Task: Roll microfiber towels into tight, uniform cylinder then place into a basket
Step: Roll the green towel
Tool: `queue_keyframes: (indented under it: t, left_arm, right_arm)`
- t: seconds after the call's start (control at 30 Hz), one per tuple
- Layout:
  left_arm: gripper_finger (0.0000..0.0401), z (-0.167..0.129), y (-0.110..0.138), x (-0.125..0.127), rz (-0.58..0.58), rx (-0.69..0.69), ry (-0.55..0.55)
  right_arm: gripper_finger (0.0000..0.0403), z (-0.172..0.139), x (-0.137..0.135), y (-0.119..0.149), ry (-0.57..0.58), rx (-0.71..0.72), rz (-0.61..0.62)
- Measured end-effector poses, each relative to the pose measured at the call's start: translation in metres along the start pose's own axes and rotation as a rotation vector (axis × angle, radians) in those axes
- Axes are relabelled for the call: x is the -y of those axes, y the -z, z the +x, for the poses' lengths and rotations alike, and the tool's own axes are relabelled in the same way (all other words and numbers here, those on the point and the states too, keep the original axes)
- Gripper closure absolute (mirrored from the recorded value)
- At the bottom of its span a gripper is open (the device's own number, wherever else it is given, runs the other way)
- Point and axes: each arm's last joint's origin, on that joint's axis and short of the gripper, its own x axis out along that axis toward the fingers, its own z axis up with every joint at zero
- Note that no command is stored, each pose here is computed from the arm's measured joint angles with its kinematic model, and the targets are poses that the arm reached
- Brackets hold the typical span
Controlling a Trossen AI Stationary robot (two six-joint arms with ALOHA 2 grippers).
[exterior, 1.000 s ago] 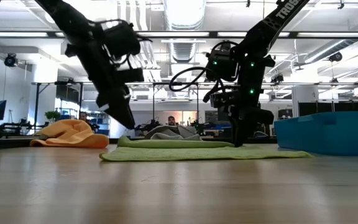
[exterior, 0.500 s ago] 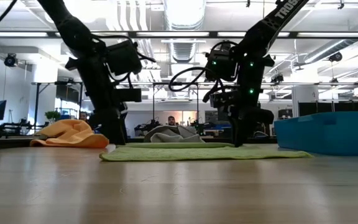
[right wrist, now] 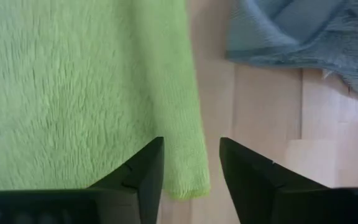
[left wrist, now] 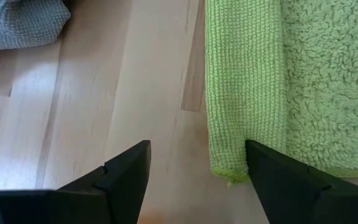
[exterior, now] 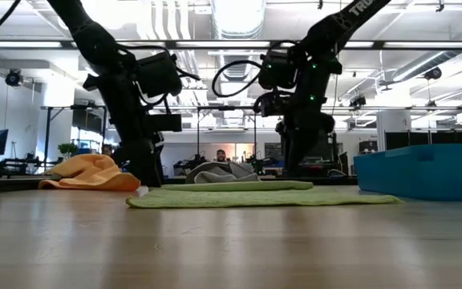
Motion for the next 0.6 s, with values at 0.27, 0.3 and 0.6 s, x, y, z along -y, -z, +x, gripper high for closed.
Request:
queue_keyframes:
  t: [0.27,0.3,0.6]
  left_arm:
    - [0.0153,0.000,0.000,0.000,0.028,-0.003,-0.002]
    - [0.0153,0.000,0.000,0.000,0.029,-0.003,-0.002]
    - [0.0153,-0.003,0.000,-0.001,0.075,-0.009,-0.005]
  right_arm:
    - [0.0231,0.027,0.015,0.011,-0.069,-0.036,0.051]
    - [0.0231,0.031,0.015,0.011,-0.077,-0.041,0.050]
    - [0.0238,0.041,0.015,0.012,-0.092,-0.063,0.006]
